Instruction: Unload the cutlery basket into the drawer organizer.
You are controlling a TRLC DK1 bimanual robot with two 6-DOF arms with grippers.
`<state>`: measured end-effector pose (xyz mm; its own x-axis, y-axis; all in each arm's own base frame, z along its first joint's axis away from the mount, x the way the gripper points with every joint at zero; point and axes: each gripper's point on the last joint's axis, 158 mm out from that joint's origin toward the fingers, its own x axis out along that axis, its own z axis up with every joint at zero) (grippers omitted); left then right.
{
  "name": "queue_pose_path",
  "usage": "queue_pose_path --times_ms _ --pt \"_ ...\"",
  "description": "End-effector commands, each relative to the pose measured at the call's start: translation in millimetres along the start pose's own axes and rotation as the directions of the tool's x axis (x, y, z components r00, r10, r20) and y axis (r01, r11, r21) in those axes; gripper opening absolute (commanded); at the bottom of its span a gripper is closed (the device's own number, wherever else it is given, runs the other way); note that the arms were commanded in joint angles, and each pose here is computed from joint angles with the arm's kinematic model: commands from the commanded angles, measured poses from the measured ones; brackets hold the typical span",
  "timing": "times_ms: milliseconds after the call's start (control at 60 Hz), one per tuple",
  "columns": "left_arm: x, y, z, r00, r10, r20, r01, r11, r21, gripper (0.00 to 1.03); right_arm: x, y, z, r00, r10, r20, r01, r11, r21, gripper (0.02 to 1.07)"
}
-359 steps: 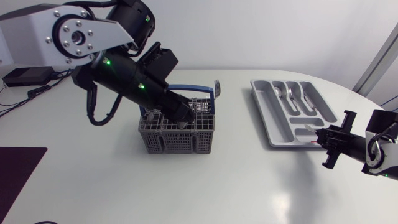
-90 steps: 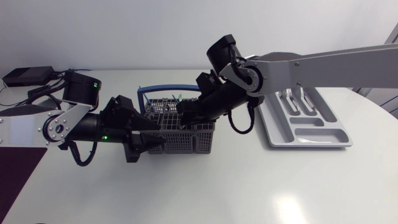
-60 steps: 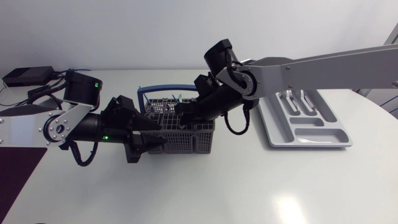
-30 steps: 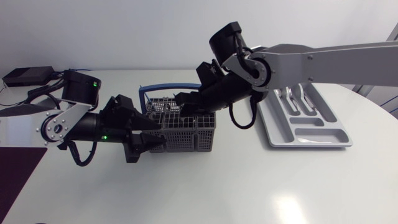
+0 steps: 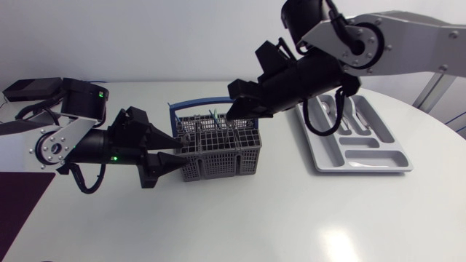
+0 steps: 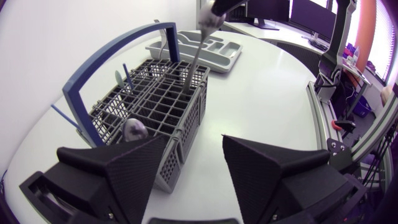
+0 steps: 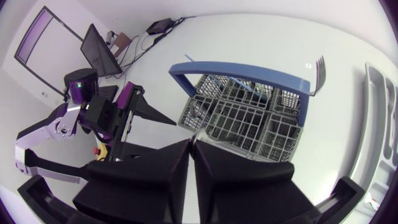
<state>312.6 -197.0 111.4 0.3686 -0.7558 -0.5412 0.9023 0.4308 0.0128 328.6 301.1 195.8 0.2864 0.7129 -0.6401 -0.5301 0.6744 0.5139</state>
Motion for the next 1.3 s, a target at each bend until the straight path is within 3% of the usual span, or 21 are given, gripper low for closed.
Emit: queue_pose_path --times_ms 0,300,533,817,1017,1200,1283 --pt "-5 2 6 1.000 0.004 0.013 -0.004 1.000 0.021 0.65 -12 6 7 1.000 0.007 0.027 -0.006 1.000 -0.027 0.14" --pt "-10 0 6 1.000 0.011 0.012 -0.011 1.000 0.016 0.65 -36 9 7 0.999 0.016 0.045 -0.014 0.999 -0.043 0.14" --pt "-13 0 -4 1.000 0.019 0.000 -0.019 1.000 0.004 0.64 -52 -15 -6 0.999 -0.014 0.044 0.016 0.999 -0.045 0.14" --pt "-16 -10 -5 1.000 0.006 -0.008 -0.006 1.000 0.002 0.65 -41 -18 -49 0.999 -0.016 -0.042 0.008 0.981 -0.192 0.15" --pt "-24 -19 -14 0.999 0.002 -0.033 -0.002 1.000 0.008 0.65 -28 -10 -88 0.992 -0.010 -0.124 -0.040 0.917 -0.398 0.16" --pt "-23 -31 -38 0.997 -0.004 -0.083 0.006 1.000 0.024 0.65 -10 -10 -121 0.979 -0.039 -0.202 -0.087 0.810 -0.579 0.35" --pt "-17 -42 -59 0.987 0.030 -0.155 -0.012 0.993 0.117 0.65 -2 -13 -130 0.973 -0.045 -0.227 -0.112 0.766 -0.633 0.47"
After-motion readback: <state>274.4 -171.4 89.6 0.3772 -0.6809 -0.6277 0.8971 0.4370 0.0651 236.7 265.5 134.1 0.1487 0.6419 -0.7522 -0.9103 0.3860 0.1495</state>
